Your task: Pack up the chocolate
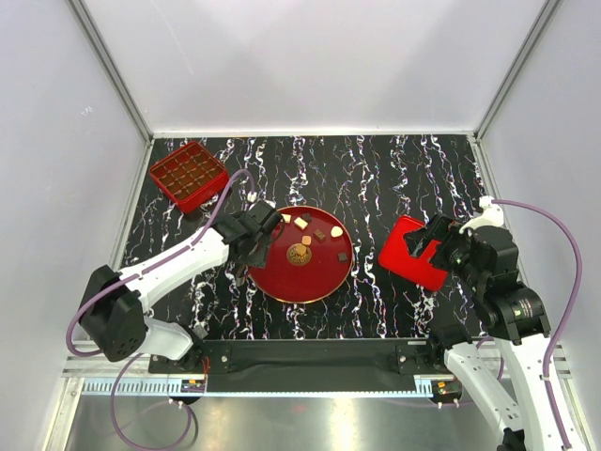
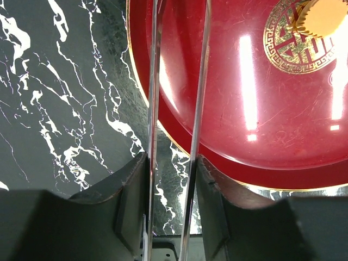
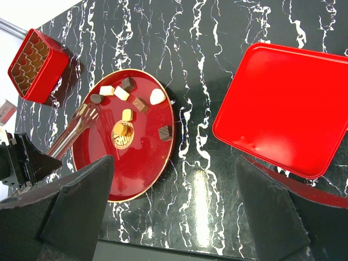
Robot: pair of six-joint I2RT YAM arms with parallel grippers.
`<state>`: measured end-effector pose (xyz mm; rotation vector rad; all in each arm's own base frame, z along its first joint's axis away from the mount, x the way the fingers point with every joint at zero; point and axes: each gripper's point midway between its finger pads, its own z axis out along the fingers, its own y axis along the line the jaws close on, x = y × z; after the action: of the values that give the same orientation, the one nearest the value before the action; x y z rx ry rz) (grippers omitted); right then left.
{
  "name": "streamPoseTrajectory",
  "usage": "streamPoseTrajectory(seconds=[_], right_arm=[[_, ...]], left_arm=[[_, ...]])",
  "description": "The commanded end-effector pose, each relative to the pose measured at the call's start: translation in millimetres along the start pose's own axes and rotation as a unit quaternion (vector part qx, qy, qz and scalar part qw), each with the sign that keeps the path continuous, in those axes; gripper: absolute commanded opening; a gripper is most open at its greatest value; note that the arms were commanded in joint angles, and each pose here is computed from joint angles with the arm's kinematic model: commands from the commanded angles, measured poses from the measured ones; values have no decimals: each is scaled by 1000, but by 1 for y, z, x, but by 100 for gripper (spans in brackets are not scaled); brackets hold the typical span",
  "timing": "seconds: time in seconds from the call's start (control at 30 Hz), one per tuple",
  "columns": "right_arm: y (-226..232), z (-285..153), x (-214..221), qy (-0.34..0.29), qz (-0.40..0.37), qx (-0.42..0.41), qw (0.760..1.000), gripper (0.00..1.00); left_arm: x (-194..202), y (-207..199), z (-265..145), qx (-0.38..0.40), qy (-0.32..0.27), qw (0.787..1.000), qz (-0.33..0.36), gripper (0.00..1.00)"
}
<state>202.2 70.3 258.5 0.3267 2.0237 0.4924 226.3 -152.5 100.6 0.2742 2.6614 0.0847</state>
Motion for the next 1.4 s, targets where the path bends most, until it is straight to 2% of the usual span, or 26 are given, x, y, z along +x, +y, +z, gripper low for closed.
streamPoseTrajectory(seconds=[0.0, 0.5, 0.7, 0.77, 0.8, 0.97, 1.2, 1.37], right_arm=[[4, -7, -12, -22, -4, -6, 1000, 100], [8, -12, -15, -28, 0, -13, 1000, 100], [10, -12, -16, -30, 3, -17, 999, 100], [11, -12, -17, -31, 4, -20, 999, 100], [12, -12, -17, -31, 4, -22, 999, 100], [16, -13, -16, -28, 8, -35, 999, 100], [21, -8, -7, -16, 19, -53, 998, 100], [25, 2, 2, 0, 29, -68, 997, 100]], left_arm=[[-11, -1, -8, -1, -23, 1000, -6, 40], [-18, 3, -45, 16, -41, 999, -13, 36], [-38, -4, -71, 52, -73, 996, -24, 36], [-46, -2, -73, 42, -80, 996, -17, 36], [-58, 3, -79, 30, -96, 995, -20, 36], [-99, 34, -73, -14, -102, 994, -31, 35], [-168, 134, -62, -72, -130, 980, -133, 34], [-199, 196, -45, -104, -143, 965, -193, 34]])
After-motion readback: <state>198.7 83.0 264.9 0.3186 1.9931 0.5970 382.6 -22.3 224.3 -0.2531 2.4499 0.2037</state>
